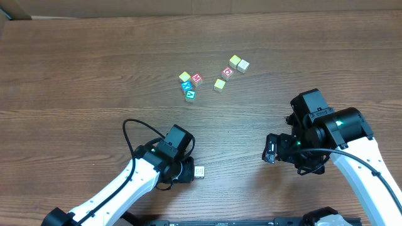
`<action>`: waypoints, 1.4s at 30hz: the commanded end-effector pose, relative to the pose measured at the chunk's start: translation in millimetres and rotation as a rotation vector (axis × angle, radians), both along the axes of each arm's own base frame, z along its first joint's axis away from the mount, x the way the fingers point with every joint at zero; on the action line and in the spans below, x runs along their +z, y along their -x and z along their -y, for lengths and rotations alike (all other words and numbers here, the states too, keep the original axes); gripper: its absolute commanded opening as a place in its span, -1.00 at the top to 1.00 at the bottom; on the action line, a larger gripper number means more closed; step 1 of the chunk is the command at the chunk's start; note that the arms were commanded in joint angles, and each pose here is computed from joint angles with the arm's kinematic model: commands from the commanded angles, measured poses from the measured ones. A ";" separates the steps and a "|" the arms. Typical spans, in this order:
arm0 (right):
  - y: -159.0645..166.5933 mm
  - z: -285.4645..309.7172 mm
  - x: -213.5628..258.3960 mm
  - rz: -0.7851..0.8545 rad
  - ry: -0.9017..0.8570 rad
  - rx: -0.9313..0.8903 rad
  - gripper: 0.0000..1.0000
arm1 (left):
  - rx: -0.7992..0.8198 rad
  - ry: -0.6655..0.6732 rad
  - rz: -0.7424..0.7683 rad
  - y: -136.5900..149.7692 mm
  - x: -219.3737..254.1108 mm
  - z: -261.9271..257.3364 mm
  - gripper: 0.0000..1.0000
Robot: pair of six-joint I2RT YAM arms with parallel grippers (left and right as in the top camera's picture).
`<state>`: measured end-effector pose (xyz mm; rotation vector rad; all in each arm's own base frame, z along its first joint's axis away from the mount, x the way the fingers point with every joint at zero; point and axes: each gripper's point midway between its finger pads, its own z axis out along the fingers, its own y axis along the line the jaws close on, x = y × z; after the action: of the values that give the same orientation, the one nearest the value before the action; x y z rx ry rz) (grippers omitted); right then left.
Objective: Flip 5 blocks
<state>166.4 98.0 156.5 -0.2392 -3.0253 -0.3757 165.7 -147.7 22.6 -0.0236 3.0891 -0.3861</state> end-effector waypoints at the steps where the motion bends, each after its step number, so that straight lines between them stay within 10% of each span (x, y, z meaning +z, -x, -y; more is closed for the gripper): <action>1: -5.0 -2.8 10.2 0.041 -0.022 0.006 -1.00 | 0.017 -0.034 -0.011 1.9 -8.0 -5.9 0.57; 35: -6.3 -3.2 10.3 0.047 -0.024 0.006 -1.00 | 0.015 0.043 0.094 -17.9 19.0 8.5 0.20; 42: -17.4 -10.3 11.7 0.106 -0.046 0.044 -1.00 | 0.008 0.032 0.199 -30.9 47.6 3.7 -0.16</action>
<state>175.8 101.1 156.8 -0.2267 -3.0611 -0.4048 180.2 -149.8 52.5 -0.0331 2.9690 -0.4245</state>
